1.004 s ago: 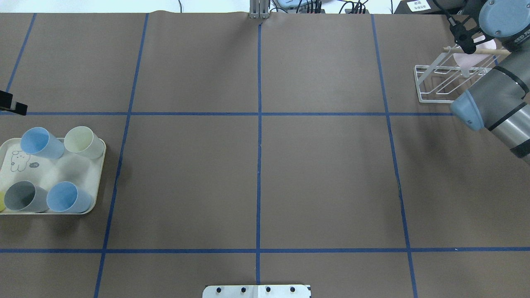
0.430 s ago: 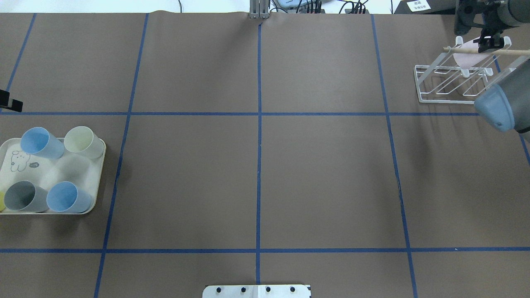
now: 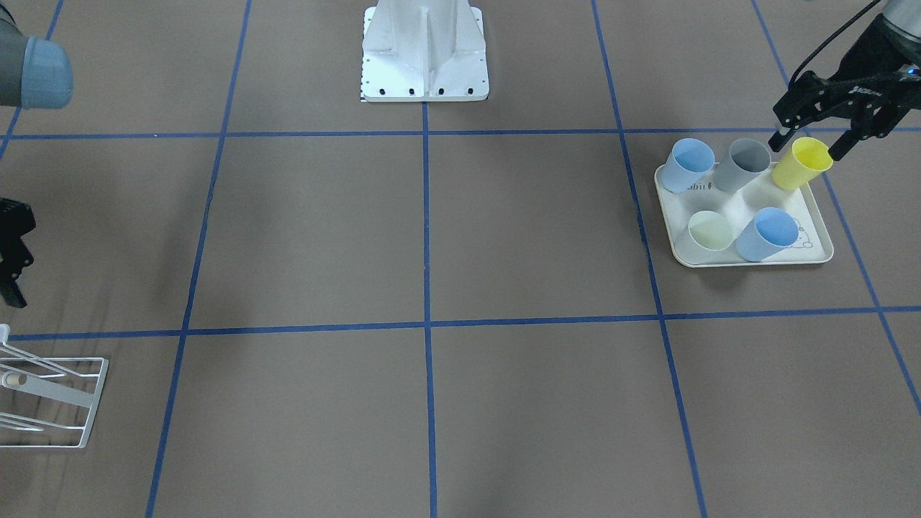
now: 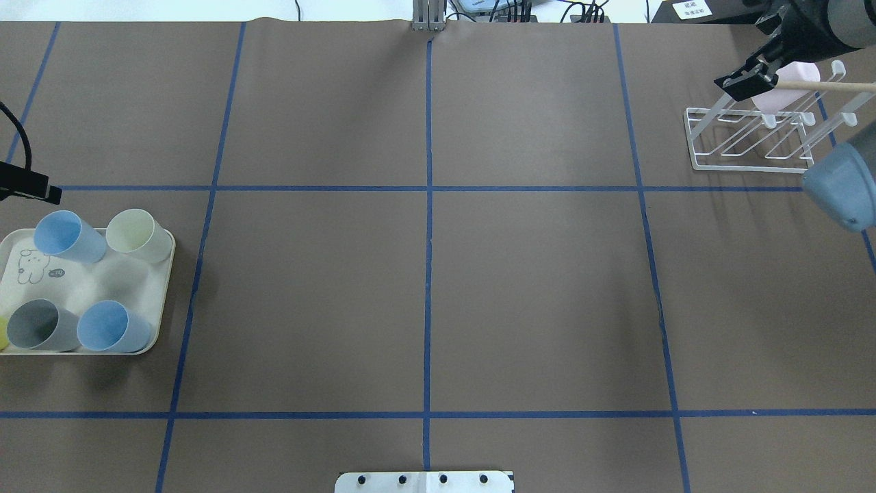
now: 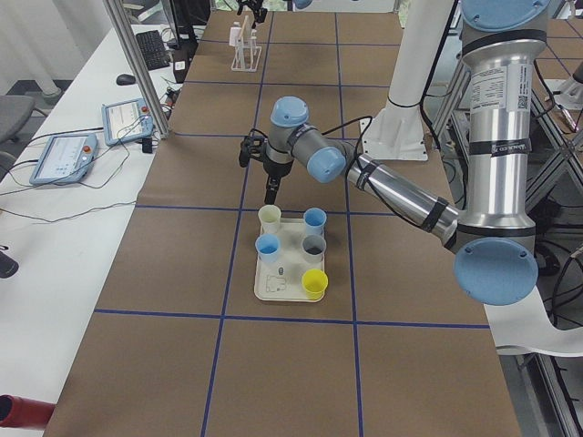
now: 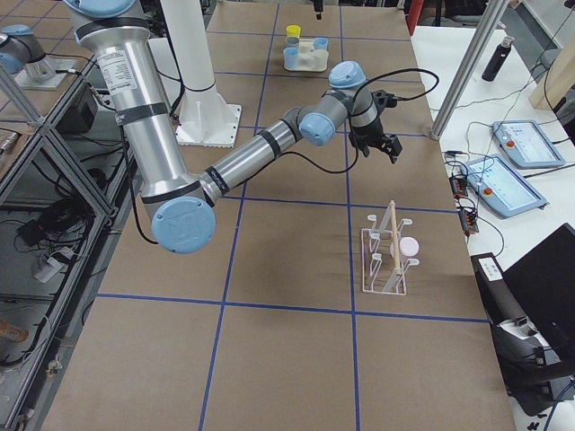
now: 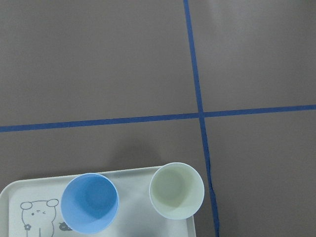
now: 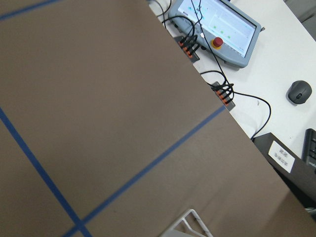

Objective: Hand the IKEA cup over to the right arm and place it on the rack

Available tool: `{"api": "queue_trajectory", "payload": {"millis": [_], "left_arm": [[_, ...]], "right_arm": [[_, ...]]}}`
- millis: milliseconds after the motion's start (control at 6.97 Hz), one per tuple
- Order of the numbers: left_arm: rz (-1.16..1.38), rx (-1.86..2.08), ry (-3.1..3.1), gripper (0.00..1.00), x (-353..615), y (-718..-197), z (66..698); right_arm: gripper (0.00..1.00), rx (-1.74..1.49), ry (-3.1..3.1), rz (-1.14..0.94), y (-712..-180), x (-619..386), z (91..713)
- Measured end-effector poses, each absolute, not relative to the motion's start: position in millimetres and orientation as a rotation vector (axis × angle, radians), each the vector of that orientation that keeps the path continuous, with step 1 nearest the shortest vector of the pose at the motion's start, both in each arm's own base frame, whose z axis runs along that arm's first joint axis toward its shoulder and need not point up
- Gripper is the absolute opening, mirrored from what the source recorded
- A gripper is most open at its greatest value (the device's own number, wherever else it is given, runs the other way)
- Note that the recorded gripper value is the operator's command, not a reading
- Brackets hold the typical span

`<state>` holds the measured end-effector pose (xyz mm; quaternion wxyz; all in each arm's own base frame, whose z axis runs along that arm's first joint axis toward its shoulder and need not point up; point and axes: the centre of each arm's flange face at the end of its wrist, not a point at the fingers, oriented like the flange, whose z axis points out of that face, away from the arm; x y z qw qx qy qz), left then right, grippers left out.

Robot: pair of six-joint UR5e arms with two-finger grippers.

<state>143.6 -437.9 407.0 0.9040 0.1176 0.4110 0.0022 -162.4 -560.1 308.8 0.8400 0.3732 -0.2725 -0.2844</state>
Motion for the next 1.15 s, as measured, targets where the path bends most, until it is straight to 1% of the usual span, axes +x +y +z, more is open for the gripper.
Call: {"api": "queue_trajectory", "payload": {"millis": [287, 430, 717, 860, 1004, 1147], "left_arm": [[0.031, 0.247, 0.804, 1.00, 172.1, -444.7, 440.2], [0.040, 0.248, 0.802, 1.00, 182.4, -448.3, 452.6], [0.070, 0.246, 0.811, 0.99, 209.8, -458.2, 462.7], [0.091, 0.245, 0.816, 0.83, 227.7, -464.3, 463.3], [0.111, 0.245, 0.820, 0.75, 240.5, -468.5, 463.7], [0.129, 0.254, 0.826, 0.75, 246.9, -470.9, 466.7]], "right_arm": [[0.99, 0.727, -0.751, -0.421, -529.3, -192.6, 270.5], [0.99, 0.682, -0.795, -0.384, -521.8, -213.1, 256.3], [0.99, 0.608, -0.808, -0.373, -518.3, -238.9, 229.8], [0.99, 0.597, -0.809, -0.374, -517.6, -243.1, 224.4], [0.99, 0.593, -0.809, -0.376, -517.1, -244.8, 222.6], [0.99, 0.591, -0.809, -0.376, -517.0, -245.3, 222.4]]}}
